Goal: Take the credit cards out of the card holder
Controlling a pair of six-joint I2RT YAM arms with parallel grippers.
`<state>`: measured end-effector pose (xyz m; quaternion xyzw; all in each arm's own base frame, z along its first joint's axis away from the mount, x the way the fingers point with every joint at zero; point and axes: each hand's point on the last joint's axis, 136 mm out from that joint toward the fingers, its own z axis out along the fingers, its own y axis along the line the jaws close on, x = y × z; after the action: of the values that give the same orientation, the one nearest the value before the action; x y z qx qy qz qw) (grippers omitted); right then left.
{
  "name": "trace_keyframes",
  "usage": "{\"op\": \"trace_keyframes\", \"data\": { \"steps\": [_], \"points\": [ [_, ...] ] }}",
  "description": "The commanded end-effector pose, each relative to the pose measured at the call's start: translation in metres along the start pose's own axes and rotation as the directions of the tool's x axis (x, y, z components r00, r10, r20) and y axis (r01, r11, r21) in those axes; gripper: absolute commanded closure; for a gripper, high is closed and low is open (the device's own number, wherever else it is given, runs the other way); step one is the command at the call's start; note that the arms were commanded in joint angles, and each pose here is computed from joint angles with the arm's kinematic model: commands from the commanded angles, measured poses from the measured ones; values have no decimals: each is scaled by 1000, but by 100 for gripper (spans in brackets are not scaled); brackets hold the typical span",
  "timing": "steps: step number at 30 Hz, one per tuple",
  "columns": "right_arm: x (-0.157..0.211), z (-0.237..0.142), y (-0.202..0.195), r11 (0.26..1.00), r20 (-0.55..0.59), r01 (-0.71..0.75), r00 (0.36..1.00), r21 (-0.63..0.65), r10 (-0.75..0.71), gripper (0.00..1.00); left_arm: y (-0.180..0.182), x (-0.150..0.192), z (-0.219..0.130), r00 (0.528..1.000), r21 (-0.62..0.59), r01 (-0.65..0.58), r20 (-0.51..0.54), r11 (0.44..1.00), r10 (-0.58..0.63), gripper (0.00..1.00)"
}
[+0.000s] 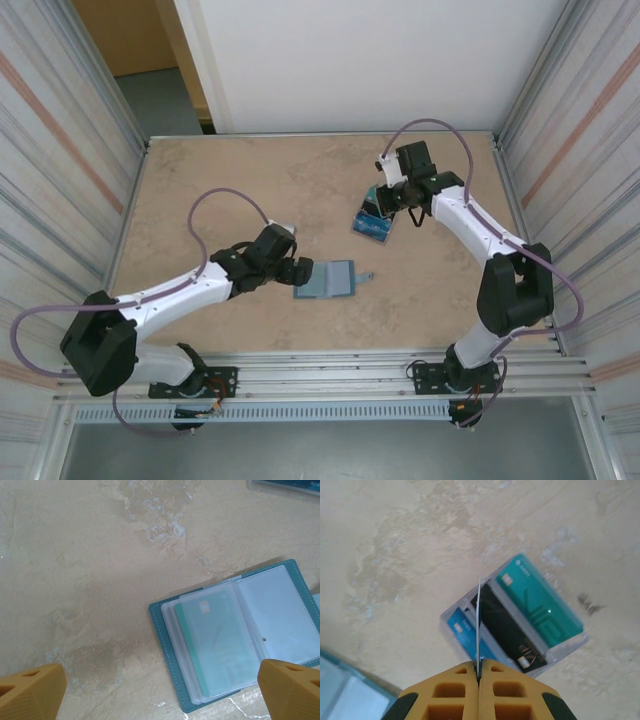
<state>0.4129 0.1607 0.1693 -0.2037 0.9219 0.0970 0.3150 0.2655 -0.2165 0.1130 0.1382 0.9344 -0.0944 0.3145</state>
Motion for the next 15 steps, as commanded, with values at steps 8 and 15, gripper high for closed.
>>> {"op": "trace_keyframes", "data": {
  "steps": [8, 15],
  "points": [
    [-19, 32, -26, 977, -53, 206, 978, 55, -203, 100, 12, -15, -18, 994, -41, 27, 105, 999, -23, 1],
    [-22, 46, -34, 964, -67, 262, 964, 50, -259, 100, 21, -16, -24, 990, -65, 42, 134, 997, -33, 1]
  ]
}}
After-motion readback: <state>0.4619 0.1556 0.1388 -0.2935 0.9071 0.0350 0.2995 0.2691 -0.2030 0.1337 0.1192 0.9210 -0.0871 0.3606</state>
